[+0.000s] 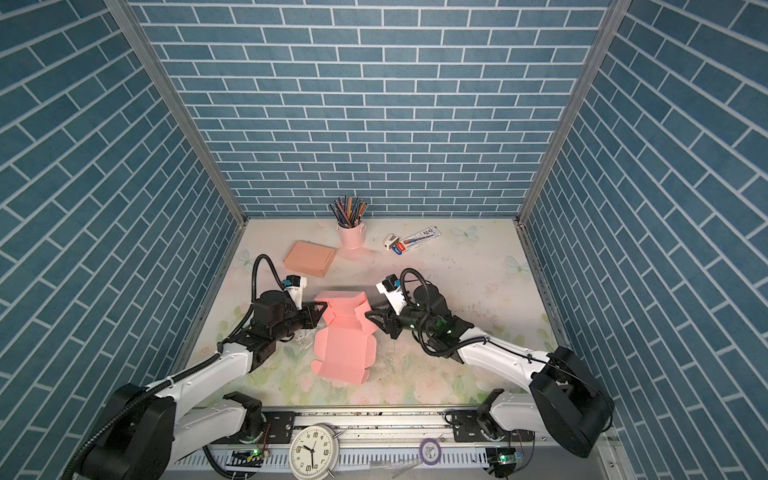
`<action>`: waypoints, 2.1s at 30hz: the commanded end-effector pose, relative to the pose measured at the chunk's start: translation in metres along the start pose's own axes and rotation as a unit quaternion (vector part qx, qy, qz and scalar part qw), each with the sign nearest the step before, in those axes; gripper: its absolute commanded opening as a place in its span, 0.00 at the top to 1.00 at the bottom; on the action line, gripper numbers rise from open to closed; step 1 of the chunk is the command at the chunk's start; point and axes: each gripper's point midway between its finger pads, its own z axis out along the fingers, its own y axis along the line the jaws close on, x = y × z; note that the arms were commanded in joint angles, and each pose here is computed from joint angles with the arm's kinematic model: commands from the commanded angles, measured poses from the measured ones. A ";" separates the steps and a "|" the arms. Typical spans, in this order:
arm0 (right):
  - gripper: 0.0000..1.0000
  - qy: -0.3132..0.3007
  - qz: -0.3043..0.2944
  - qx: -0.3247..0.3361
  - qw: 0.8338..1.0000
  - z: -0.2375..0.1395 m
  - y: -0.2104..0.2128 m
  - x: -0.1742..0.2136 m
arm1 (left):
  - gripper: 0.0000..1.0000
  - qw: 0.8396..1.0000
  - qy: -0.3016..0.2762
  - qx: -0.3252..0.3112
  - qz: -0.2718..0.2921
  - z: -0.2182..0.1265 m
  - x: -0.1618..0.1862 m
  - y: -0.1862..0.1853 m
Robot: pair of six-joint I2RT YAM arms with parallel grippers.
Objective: Fold the paper box
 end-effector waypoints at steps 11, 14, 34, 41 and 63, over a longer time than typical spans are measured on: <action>0.61 0.024 0.015 0.106 0.994 0.032 -0.023 -0.006 | 0.86 0.999 -0.026 -0.040 -0.017 0.001 -0.002 0.013; 0.61 0.025 0.024 0.132 0.991 0.036 -0.030 -0.005 | 0.86 0.998 -0.030 -0.045 -0.017 0.001 -0.002 0.013; 0.66 0.058 -0.017 0.303 0.951 0.032 -0.084 -0.003 | 0.86 0.996 -0.037 -0.080 -0.007 0.018 0.010 -0.001; 0.71 0.085 -0.056 0.347 0.932 0.032 -0.093 0.002 | 0.86 0.997 -0.037 -0.070 -0.007 0.021 0.011 -0.014; 0.95 0.145 -0.135 0.453 0.869 0.041 -0.112 0.018 | 0.87 0.998 -0.033 -0.062 -0.007 0.026 0.015 -0.031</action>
